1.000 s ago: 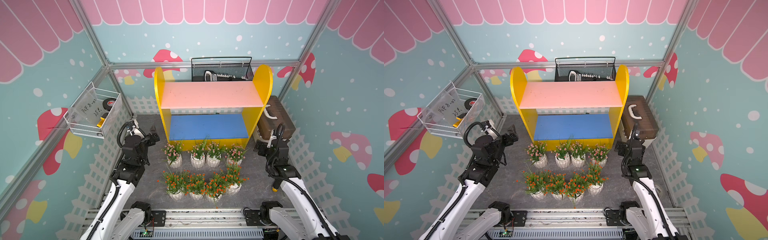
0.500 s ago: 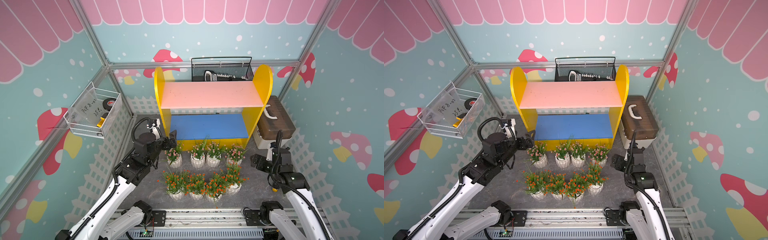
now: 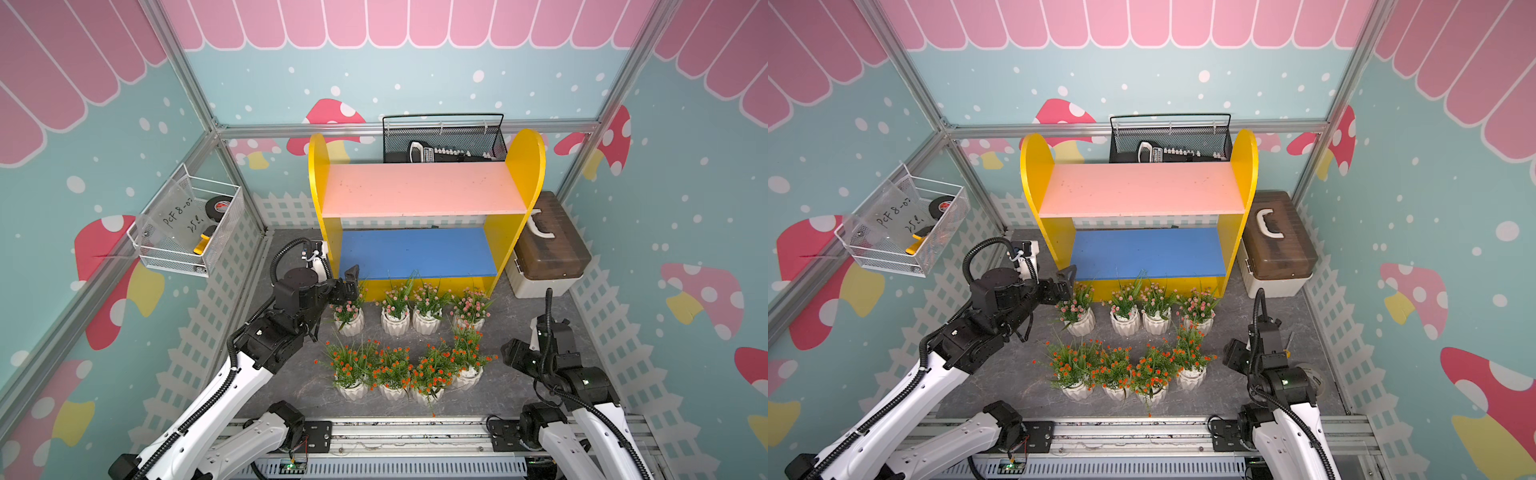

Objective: Place the baby's breath potted plants on the rack by color
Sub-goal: Pick up the baby's breath potted plant from the center of the board.

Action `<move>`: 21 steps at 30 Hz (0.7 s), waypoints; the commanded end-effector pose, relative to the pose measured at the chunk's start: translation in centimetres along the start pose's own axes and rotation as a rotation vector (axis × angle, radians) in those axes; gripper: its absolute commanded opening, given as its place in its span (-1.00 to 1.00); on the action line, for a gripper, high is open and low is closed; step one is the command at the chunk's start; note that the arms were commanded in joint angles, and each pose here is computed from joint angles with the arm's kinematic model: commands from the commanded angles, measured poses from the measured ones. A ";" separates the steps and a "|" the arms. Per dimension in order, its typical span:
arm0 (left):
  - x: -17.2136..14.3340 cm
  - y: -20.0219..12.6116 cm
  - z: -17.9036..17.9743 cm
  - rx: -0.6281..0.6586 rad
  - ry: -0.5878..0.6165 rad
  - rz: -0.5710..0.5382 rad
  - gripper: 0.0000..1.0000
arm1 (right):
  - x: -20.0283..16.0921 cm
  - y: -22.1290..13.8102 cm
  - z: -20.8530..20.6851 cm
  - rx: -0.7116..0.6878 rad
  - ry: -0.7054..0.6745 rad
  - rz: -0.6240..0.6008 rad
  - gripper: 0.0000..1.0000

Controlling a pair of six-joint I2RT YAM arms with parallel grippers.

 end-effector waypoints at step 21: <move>0.5 -0.8 -1.3 -0.052 -0.014 -0.025 0.99 | -2.6 0.6 0.4 0.105 -0.126 0.150 -0.13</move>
Point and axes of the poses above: each gripper's point midway between its finger pads, its own y axis out along the fingers, its own z axis along the line the jaws close on, x = y × z, the point moved 8 cm from there along -y, back along the fingers, and after that the axes turned 15 degrees about y, right-handed, at the moved point
